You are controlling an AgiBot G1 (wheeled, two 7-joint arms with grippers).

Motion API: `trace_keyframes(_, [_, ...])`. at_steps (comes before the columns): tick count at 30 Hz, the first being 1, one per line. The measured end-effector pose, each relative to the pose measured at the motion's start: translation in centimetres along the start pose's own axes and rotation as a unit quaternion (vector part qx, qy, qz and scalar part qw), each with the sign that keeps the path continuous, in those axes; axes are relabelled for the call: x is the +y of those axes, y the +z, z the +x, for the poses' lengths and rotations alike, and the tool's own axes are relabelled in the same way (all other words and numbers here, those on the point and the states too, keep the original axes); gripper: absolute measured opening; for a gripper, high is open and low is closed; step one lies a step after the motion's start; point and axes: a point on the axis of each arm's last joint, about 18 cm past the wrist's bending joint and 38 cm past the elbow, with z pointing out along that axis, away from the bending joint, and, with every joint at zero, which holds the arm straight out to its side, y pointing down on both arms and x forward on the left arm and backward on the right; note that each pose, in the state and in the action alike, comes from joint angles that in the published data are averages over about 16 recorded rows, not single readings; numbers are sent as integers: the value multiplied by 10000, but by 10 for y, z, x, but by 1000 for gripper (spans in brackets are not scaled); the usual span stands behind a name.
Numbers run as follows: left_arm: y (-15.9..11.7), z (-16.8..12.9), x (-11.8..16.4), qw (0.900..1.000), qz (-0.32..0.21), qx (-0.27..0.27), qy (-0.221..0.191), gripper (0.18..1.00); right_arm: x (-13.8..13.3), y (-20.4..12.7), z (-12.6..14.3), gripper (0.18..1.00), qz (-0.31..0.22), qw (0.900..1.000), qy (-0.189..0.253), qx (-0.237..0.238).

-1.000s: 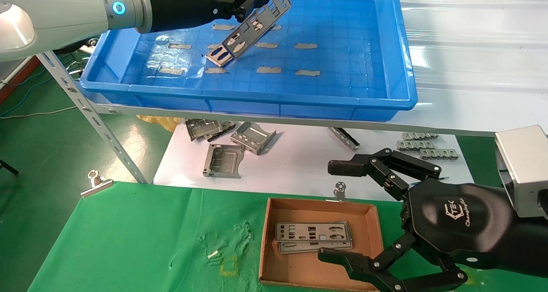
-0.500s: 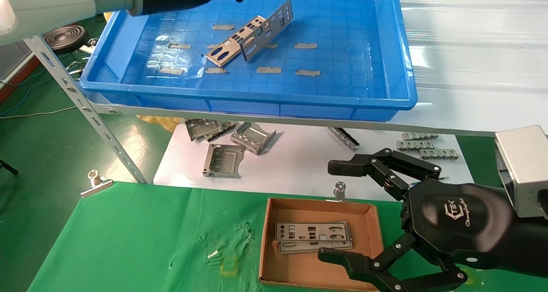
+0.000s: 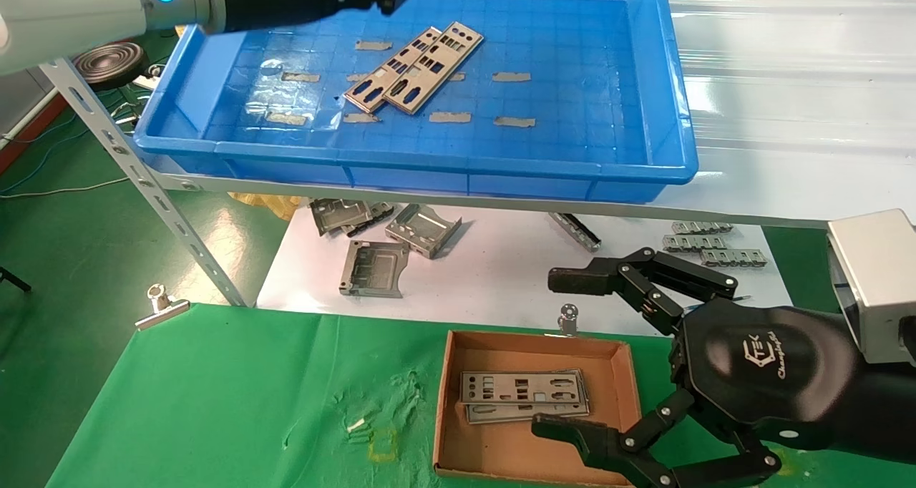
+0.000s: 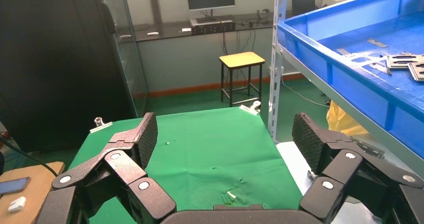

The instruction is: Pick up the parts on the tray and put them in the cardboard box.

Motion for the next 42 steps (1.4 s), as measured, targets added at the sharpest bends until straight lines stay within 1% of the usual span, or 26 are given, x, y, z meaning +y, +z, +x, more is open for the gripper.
trace_keyframes(8, [9,8,22,9997,-249,25,39,206,0,0,0,1001,0,10000,0,0])
trace_keyframes(15, [18,13,35,9991,-394,-16,154,259,0,0,0,1001,0,10000,0,0])
trace_keyframes(21, [24,15,40,9987,-443,-86,252,342,0,0,0,1001,0,10000,0,0])
trace_keyframes(27, [28,15,43,9987,-436,-174,212,454,0,0,0,1001,0,10000,0,0])
trace_keyframes(31, [29,15,45,9987,-437,-231,158,560,0,0,0,1001,0,10000,0,0])
trace_keyframes(37, [32,16,47,9985,-458,-289,72,695,0,0,0,1001,0,10000,0,0])
trace_keyframes(42, [33,17,49,9984,-488,-291,52,764,0,0,0,1001,0,10000,0,0])
